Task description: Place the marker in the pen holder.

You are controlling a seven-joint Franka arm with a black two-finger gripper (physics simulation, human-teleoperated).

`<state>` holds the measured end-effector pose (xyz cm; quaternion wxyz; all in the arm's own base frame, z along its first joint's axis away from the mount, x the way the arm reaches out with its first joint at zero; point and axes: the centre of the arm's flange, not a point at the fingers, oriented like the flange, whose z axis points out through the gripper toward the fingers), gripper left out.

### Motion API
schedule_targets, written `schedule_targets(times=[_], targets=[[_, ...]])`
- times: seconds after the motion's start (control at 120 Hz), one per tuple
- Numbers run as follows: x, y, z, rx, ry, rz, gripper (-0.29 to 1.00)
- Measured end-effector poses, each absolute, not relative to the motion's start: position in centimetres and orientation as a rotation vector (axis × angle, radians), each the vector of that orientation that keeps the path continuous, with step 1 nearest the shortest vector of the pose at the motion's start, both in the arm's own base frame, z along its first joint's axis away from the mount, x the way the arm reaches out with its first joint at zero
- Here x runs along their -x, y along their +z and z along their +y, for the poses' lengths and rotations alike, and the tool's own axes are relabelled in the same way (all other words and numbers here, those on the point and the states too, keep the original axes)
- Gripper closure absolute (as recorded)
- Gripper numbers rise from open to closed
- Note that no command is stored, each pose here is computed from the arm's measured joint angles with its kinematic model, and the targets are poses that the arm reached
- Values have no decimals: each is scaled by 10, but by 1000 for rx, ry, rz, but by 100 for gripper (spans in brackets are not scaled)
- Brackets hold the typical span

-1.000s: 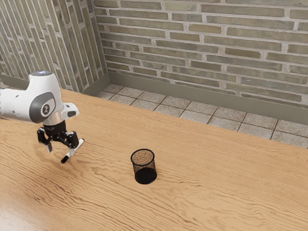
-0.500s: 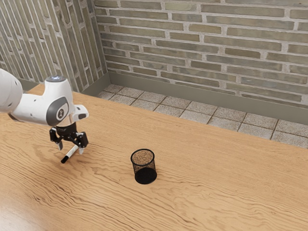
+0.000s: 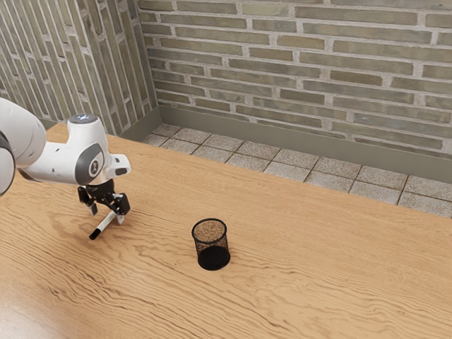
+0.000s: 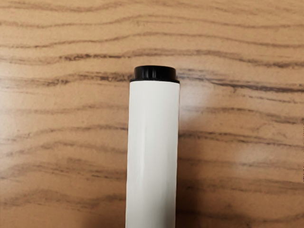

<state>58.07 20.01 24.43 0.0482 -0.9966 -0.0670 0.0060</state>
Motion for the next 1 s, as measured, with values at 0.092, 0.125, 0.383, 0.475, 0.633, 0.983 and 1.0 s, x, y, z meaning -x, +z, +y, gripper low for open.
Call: schedule_targets(times=[0.092,0.125,0.383,0.475,0.633,0.983,1.0], targets=[[-583,245,203,3038,11,-177,1],[-587,245,204,3038,5,-164,1],[-600,246,206,3064,-28,-176,0],[-600,246,207,3075,-26,-211,2],[-600,245,206,3085,-14,-258,10],[-599,244,206,3085,-1,-311,46],[-599,244,206,3085,-1,-312,48]])
